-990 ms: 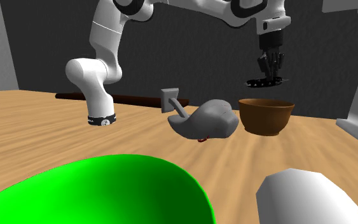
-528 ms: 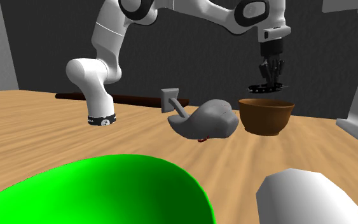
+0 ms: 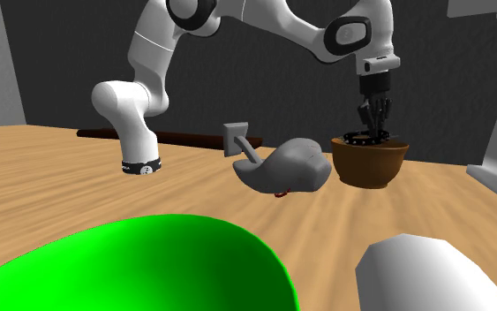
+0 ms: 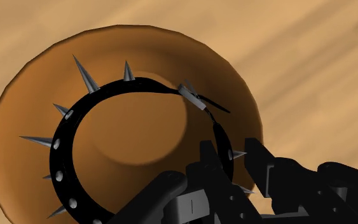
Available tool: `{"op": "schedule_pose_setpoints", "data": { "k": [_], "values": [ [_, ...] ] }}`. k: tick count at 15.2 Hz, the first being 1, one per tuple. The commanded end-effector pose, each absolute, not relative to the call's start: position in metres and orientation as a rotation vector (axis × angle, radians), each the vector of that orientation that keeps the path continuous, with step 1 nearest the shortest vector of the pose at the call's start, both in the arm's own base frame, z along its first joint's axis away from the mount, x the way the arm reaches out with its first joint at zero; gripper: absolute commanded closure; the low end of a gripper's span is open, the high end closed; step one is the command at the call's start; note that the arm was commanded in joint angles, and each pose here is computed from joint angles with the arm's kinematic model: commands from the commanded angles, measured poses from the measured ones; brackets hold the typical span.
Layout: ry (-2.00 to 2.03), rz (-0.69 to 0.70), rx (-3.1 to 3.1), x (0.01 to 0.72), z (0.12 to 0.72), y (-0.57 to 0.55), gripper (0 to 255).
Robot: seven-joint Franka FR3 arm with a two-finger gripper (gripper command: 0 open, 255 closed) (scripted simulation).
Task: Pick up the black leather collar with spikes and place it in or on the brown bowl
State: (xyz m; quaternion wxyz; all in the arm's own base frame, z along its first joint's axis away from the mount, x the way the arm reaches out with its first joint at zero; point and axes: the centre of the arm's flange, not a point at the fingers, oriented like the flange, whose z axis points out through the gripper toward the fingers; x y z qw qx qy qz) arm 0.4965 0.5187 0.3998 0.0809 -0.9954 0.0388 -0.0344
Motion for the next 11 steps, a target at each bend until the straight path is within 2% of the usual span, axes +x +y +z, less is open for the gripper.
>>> {"op": "schedule_pose_setpoints", "data": {
  "k": [1, 8, 9, 11],
  "values": [
    [0.116, -0.103, -2.975, 0.4967, 0.3911, 0.5183, 255],
    [0.116, -0.103, -2.975, 0.4968, 0.3911, 0.5184, 255],
    [0.116, -0.103, -2.975, 0.4968, 0.3910, 0.5184, 0],
    [0.116, -0.103, -2.975, 0.4968, 0.3907, 0.5185, 0]
  ]
}}
